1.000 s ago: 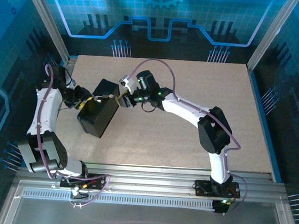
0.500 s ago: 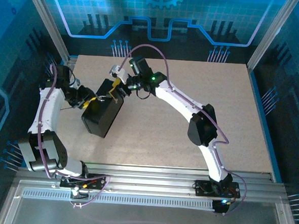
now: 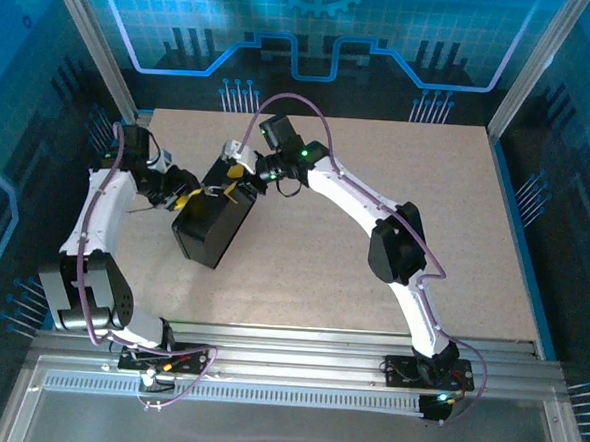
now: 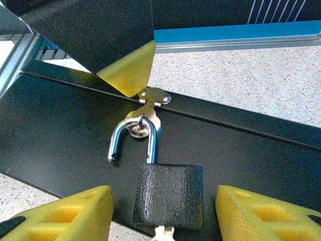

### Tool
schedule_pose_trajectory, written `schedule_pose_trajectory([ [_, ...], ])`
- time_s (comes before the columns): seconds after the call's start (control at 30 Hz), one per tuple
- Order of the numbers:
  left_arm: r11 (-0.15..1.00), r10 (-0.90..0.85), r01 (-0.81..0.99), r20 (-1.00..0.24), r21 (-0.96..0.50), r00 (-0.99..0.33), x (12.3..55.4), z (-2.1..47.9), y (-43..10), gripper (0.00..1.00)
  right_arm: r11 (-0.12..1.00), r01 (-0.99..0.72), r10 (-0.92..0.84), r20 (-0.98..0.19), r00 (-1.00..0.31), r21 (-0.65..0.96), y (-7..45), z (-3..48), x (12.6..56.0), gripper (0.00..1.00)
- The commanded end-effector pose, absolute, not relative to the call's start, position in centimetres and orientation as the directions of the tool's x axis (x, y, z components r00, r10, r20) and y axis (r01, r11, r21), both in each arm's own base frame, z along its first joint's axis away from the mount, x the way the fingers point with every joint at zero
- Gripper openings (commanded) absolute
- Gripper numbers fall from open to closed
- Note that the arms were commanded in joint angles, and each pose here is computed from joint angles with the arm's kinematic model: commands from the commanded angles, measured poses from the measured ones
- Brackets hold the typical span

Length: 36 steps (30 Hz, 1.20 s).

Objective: Unlock the padlock with the key

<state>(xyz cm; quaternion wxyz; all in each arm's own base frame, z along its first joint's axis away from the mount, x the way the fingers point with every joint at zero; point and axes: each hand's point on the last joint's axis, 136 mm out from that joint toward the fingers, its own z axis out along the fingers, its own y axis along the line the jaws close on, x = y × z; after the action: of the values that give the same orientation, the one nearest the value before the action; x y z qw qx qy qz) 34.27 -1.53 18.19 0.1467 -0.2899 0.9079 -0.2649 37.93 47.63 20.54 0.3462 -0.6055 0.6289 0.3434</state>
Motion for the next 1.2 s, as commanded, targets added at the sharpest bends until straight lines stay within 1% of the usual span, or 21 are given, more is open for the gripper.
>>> schedule_pose_trajectory([
  [0.0, 0.714, -0.563, -0.463, -0.038, -0.526, -0.826, 33.1, 16.4, -2.5, 0.37, -0.015, -1.0, -0.53, -0.848, -0.004, 0.013, 48.0, 19.7, 38.0, 0.55],
  [0.2, 0.715, -0.561, -0.461, -0.037, -0.525, -0.827, 33.2, 16.4, -2.7, 0.37, -0.043, -0.998, -0.568, -0.823, -0.008, 0.039, 47.5, 18.2, 37.2, 0.45],
  [0.3, 0.715, -0.564, -0.462, -0.041, -0.525, -0.825, 33.3, 16.5, -2.6, 0.36, -0.038, -0.998, -0.583, -0.812, -0.017, 0.048, 47.2, 17.5, 37.1, 0.45],
  [0.33, 0.715, -0.564, -0.462, -0.042, -0.525, -0.825, 33.3, 16.6, -2.6, 0.36, -0.039, -0.998, -0.584, -0.812, -0.017, 0.049, 47.1, 17.5, 37.1, 0.43],
  [0.5, 0.714, -0.572, -0.469, -0.046, -0.52, -0.819, 33.3, 16.7, -2.5, 0.36, -0.027, -0.995, -0.59, -0.805, -0.062, 0.096, 47.3, 17.3, 36.5, 0.25],
  [0.57, 0.712, -0.575, -0.471, -0.046, -0.521, -0.817, 33.2, 16.9, -2.5, 0.36, -0.017, -0.992, -0.591, -0.801, -0.093, 0.128, 47.3, 17.3, 36.2, 0.21],
  [0.7, 0.709, -0.588, -0.485, -0.05, -0.512, -0.807, 33.1, 17.1, -2.3, 0.39, 0.066, -0.98, -0.609, -0.771, -0.188, 0.188, 47.2, 17.3, 35.7, 0.11],
  [0.73, 0.71, -0.59, -0.485, -0.054, -0.51, -0.806, 33.0, 17.2, -2.2, 0.4, 0.093, -0.979, -0.599, -0.776, -0.199, 0.18, 47.1, 18.5, 35.6, 0.09],
  [0.83, 0.71, -0.593, -0.485, -0.063, -0.51, -0.803, 33.0, 17.7, -2.2, 0.42, 0.166, -0.969, -0.591, -0.769, -0.246, 0.182, 47.0, 19.0, 35.2, 0.04],
  [1.03, 0.715, -0.592, -0.481, -0.073, -0.508, -0.803, 32.7, 18.3, -2.1, 0.43, 0.324, -0.94, -0.62, -0.726, -0.299, 0.111, 45.9, 18.7, 35.7, 0.01],
  [1.1, 0.716, -0.59, -0.479, -0.072, -0.508, -0.804, 32.6, 18.3, -2.1, 0.43, 0.36, -0.929, -0.63, -0.711, -0.312, 0.09, 45.4, 18.4, 36.2, 0.01],
  [1.17, 0.715, -0.59, -0.477, -0.074, -0.512, -0.804, 32.7, 18.4, -2.0, 0.43, 0.372, -0.926, -0.647, -0.698, -0.306, 0.061, 44.8, 18.2, 36.5, 0.01],
])
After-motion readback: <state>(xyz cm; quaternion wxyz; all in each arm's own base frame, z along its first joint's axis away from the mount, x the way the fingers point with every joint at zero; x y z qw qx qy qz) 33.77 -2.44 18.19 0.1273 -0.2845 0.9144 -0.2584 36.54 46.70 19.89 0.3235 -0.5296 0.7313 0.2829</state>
